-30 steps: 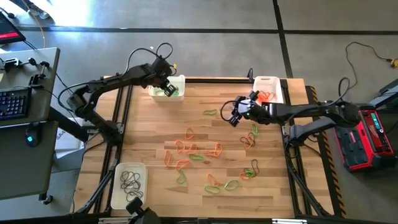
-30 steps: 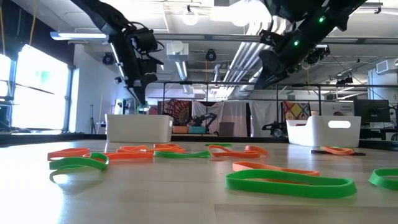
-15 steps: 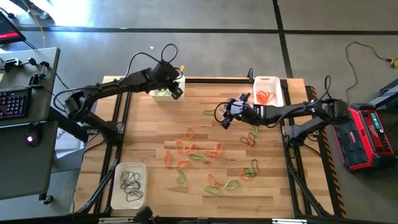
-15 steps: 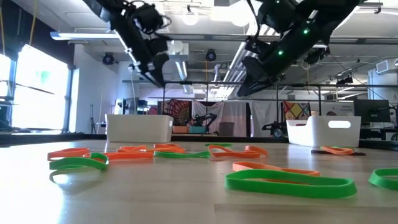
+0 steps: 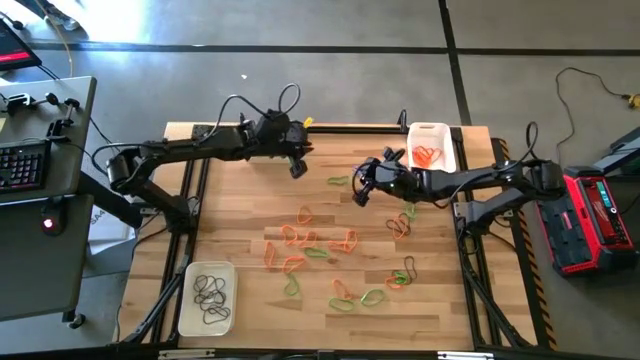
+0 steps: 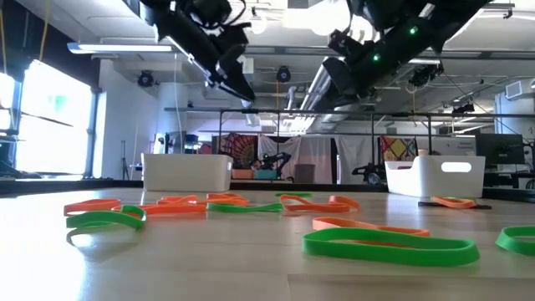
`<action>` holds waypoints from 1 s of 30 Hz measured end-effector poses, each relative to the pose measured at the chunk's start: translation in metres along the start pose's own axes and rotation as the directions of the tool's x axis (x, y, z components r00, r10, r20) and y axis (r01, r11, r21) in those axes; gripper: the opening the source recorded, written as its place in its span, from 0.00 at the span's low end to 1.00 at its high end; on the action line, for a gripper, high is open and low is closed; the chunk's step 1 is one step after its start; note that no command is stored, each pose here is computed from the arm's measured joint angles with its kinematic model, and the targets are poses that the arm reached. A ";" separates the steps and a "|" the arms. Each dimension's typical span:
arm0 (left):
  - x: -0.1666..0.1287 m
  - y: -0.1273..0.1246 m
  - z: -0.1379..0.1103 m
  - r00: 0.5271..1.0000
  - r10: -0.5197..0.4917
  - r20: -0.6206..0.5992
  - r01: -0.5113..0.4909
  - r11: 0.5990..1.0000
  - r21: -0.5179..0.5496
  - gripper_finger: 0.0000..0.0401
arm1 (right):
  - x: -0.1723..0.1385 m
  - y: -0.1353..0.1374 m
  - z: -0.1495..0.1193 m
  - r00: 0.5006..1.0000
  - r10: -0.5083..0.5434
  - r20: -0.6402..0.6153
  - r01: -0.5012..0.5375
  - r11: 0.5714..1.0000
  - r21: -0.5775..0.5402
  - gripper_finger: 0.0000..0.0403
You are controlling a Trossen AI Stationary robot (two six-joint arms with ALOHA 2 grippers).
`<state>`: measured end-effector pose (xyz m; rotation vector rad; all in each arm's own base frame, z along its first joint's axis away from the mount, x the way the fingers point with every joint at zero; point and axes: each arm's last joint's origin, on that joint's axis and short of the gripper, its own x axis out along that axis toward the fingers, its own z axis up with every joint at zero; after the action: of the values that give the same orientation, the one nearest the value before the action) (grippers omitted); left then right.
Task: Sort rubber bands into baskets
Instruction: Put the green rubber band into the top left white bin
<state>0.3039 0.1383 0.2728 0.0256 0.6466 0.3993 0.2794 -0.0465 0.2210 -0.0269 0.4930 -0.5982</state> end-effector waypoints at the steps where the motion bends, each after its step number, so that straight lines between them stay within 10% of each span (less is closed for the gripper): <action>1: 0.005 -0.001 -0.002 1.000 -0.004 -0.008 0.004 1.000 0.002 0.11 | 0.000 0.000 -0.002 1.000 0.007 0.012 -0.007 1.000 0.007 0.01; 9: 0.052 -0.010 -0.022 0.995 -0.060 -0.079 0.060 0.998 -0.002 0.03 | -0.003 0.001 -0.047 0.996 0.052 0.076 -0.059 0.993 0.099 0.00; 30: 0.128 -0.042 -0.072 0.967 -0.174 -0.187 0.168 0.985 -0.048 0.49 | -0.009 0.002 -0.059 0.996 0.043 0.072 -0.051 0.991 0.123 0.00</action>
<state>0.3687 0.1397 0.1346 -0.1000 0.8252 0.2461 0.2476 -0.0335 0.1723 0.0825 0.3872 -0.5790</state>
